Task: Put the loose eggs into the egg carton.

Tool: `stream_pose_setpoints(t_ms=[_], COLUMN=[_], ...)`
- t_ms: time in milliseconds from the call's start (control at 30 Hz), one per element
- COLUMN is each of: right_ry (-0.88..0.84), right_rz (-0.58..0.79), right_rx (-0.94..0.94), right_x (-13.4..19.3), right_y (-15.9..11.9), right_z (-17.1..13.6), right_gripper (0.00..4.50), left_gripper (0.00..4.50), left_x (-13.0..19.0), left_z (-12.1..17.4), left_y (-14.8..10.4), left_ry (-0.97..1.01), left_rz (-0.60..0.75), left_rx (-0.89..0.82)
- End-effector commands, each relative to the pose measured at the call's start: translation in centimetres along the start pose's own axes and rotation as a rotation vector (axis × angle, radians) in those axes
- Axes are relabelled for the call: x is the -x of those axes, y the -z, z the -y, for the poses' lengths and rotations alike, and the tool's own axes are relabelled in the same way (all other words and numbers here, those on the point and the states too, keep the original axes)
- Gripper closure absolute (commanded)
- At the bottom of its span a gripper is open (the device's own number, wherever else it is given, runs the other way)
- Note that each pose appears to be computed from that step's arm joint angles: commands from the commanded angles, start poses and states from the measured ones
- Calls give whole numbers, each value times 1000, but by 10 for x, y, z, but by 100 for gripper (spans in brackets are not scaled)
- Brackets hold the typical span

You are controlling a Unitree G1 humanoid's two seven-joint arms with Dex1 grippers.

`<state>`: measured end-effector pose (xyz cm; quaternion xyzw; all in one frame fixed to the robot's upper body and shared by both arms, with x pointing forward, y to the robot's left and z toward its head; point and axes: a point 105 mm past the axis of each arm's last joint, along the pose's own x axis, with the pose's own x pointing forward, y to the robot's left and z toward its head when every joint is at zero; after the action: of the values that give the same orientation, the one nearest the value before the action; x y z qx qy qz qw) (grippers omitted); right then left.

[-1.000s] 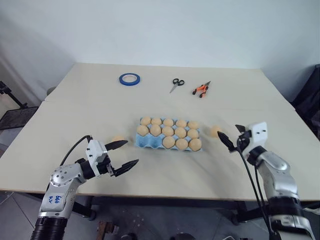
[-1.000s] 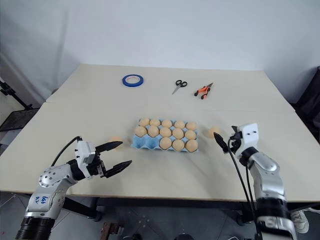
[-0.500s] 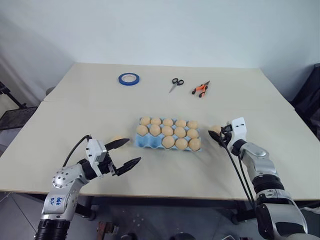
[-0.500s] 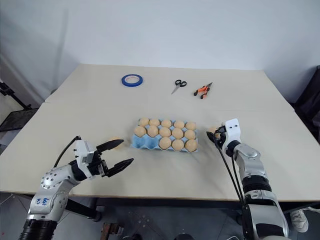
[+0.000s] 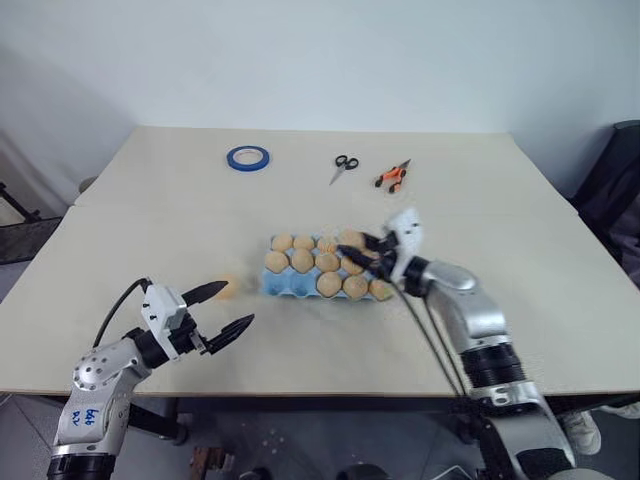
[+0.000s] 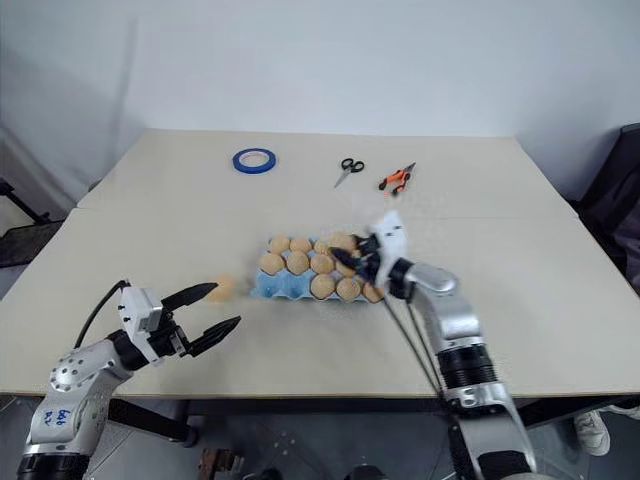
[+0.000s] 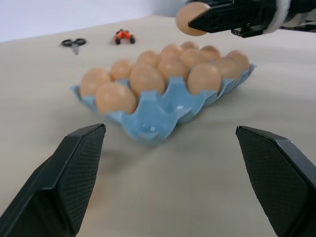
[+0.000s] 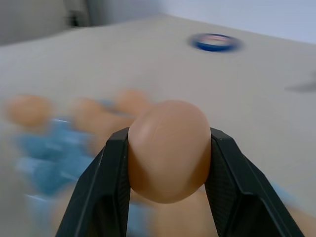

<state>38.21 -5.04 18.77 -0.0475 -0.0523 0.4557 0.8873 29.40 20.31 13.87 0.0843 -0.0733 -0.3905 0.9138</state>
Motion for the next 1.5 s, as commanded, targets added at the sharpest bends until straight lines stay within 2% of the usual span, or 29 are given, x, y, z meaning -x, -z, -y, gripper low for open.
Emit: stream_pose_setpoints(t_ms=[33,133,267,400,433,733,833,967,1067,1167,1333,1500], right_ry=[-104,-134,-151,-127,-115,34,72,1,-104,-97,-96,-75], right_rz=[-7,-37,-54,-33,-31,-120,-102,-9,-5,-18,-55,-22], right_rx=[25,27,31,46,53,76,69,94,181,178,164,168], right_x=[-17,-24,-28,-24,-20,42,61,86,121,137,151,148], right_y=[-4,5,8,-1,-3,21,17,2,10,18,35,33], right_z=[-38,-51,-57,-49,-44,-5,0,-12,-30,-31,-32,-32], right_gripper=[272,272,150,9,1,1,1,1,1,1,1,1], left_gripper=[0,0,0,0,0,0,0,0,0,0,0,0], left_x=[10,10,11,13,13,22,23,27,37,46,56,55], left_z=[-6,-5,-4,-6,-7,-17,-16,-18,-21,-26,-34,-38], left_y=[-6,-6,-6,-6,-5,1,2,2,10,15,22,24], left_ry=[-51,-61,-74,-91,-96,-151,-150,-155,-160,-195,-253,-301], left_rz=[0,2,4,3,-1,-25,-29,-36,-83,-106,-138,-137], left_rx=[-43,-42,-41,-41,-41,-44,-44,-45,-51,-30,-21,-10])
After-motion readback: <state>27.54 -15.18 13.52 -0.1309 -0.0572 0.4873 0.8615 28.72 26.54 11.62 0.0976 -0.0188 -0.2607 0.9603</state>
